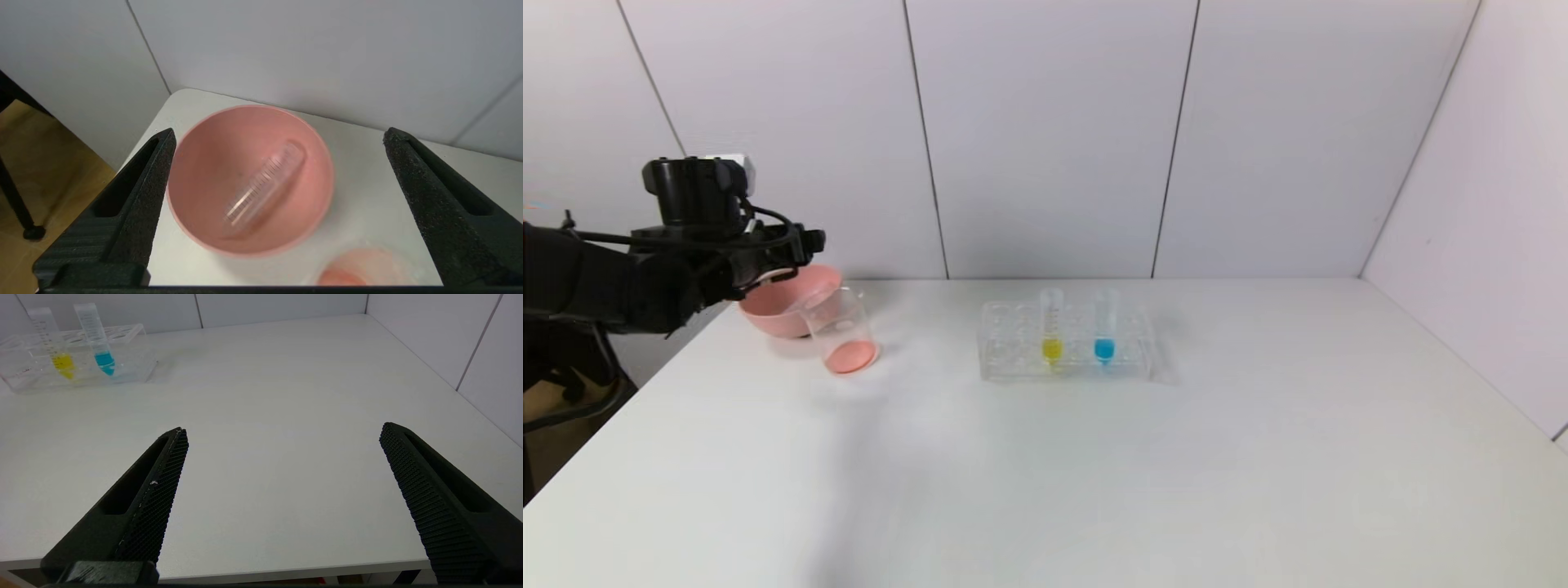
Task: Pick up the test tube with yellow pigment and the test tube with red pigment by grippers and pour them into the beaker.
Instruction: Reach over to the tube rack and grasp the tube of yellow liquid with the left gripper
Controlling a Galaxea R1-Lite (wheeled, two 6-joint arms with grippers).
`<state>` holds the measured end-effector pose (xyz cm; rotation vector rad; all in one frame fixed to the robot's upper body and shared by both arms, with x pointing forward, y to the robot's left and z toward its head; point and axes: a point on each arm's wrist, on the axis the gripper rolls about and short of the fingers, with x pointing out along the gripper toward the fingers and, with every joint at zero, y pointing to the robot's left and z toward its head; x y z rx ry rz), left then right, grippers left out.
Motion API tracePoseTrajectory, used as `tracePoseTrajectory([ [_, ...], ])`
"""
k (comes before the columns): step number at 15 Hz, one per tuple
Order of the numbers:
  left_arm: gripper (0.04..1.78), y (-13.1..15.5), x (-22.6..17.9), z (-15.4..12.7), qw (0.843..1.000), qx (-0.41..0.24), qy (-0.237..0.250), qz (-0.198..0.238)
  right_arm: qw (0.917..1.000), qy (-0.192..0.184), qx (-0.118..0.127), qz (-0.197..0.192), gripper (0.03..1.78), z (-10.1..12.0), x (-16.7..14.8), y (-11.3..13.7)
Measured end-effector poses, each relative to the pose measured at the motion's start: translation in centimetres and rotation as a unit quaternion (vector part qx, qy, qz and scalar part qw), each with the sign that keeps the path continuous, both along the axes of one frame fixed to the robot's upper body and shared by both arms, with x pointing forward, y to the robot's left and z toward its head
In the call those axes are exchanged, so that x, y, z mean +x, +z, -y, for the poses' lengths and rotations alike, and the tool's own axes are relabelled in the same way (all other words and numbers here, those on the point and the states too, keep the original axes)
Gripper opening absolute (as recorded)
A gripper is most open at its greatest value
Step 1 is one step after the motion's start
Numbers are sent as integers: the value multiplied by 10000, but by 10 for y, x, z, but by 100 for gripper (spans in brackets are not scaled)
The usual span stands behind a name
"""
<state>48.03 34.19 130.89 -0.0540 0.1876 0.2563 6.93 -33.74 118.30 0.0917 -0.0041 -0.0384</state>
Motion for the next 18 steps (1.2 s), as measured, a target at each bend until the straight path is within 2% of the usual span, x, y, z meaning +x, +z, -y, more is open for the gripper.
tracePoseTrajectory([
  [2, 176, 4, -35, 6, 9970, -38, -760, -147, 10000, 1, 0, -2, 171, 0, 0, 0],
  [4, 176, 4, -71, 12, 9871, 50, -1576, -276, 10000, 3, -2, 0, 171, 0, 0, 0],
  [7, 176, 6, -126, 39, 9597, 185, -2791, -269, 10000, 1, -2, -2, 171, 0, 0, 0],
  [10, 176, 6, -174, 81, 9320, 254, -3602, -301, 10000, 3, 0, 0, 171, 0, 0, 0],
  [13, 176, 7, -206, 119, 9201, 96, -3903, -313, 10000, 1, 0, 0, 171, 0, 0, 0],
  [16, 176, 2, -213, 147, 9345, -357, -3533, -267, 10000, 1, 0, -2, 171, 0, 0, 0],
  [18, 176, -5, -206, 162, 9453, -411, -3229, -200, 10000, 1, 0, 0, 171, 0, 0, 0],
])
